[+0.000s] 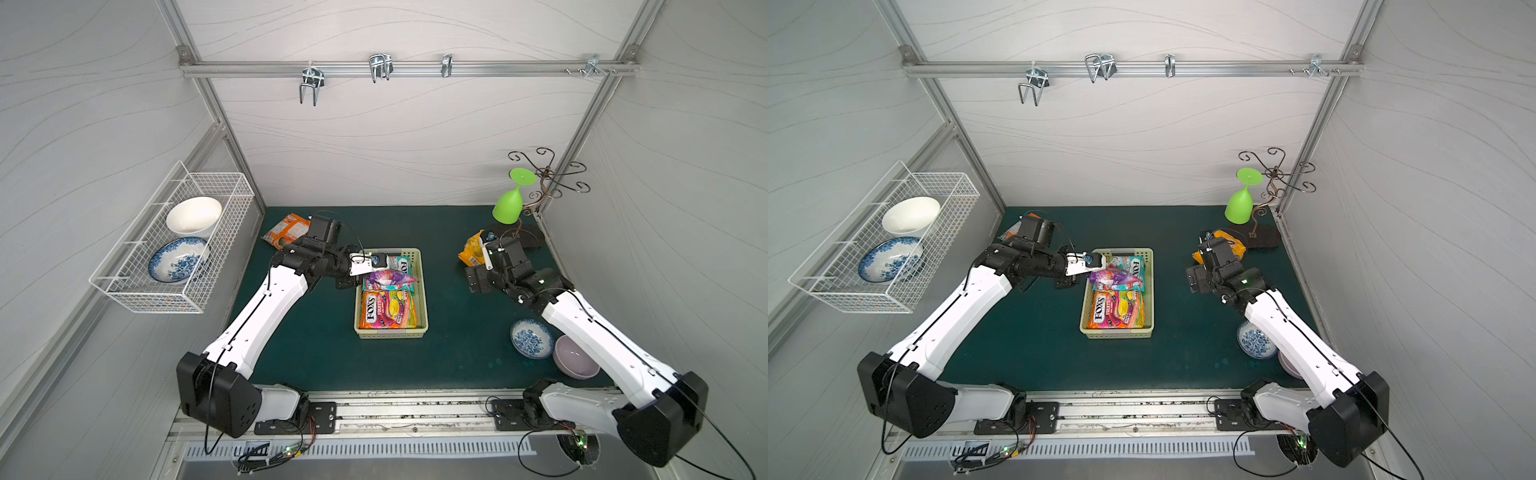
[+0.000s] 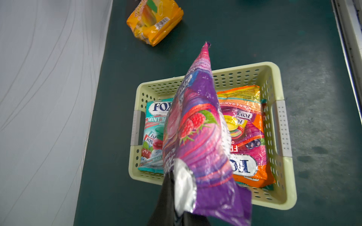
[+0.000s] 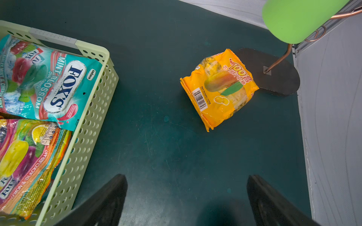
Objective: Put the candies in the basket
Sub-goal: Place the candy in the basket.
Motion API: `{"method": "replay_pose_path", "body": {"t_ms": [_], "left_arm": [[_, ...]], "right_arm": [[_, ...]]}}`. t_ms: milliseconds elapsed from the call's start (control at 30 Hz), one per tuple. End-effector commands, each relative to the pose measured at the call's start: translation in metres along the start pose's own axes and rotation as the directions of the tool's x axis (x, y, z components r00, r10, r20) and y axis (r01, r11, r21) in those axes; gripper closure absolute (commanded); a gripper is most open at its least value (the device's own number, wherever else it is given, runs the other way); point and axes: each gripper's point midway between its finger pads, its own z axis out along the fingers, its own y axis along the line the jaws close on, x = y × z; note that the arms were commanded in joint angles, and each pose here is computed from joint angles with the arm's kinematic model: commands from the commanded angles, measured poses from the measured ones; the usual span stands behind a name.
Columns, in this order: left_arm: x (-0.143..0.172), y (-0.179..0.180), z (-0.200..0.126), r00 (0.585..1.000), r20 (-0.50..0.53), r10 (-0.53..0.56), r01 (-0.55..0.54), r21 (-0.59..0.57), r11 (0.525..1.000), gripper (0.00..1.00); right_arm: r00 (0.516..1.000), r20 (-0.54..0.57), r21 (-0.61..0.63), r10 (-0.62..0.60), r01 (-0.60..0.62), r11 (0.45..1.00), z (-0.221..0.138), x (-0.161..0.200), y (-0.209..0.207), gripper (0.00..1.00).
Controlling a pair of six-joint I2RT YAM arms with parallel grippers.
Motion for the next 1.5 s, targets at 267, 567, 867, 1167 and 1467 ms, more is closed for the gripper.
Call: {"method": "replay_pose_path", "body": {"t_ms": [267,567,867,1167,1467], "left_arm": [[0.002,-0.030,0.037,0.956,0.035,0.292,-0.294,0.125,0.948,1.00],[0.002,-0.013,0.066,0.909,0.033,0.415,-0.416,0.072,0.907,1.00],[0.028,-0.039,0.074,0.874,-0.002,0.485,-0.479,0.154,0.864,0.80],[0.047,-0.065,0.033,0.857,-0.112,0.503,-0.470,0.229,0.852,0.26],[0.039,-0.053,-0.008,0.917,-0.204,0.343,-0.318,0.146,0.937,0.09]], "right_arm": [[1.000,-0.019,0.011,-0.008,0.008,1.000,0.005,0.001,-0.002,0.01],[1.000,-0.025,-0.009,-0.003,0.003,1.000,0.010,0.004,0.003,0.01],[0.999,-0.035,-0.024,-0.003,0.003,1.000,0.012,0.006,0.005,0.01],[0.999,-0.036,-0.213,-0.028,0.020,0.977,0.011,0.001,0.039,0.05],[0.985,0.051,-0.427,-0.164,0.170,0.888,-0.005,-0.005,0.109,0.11]]}}
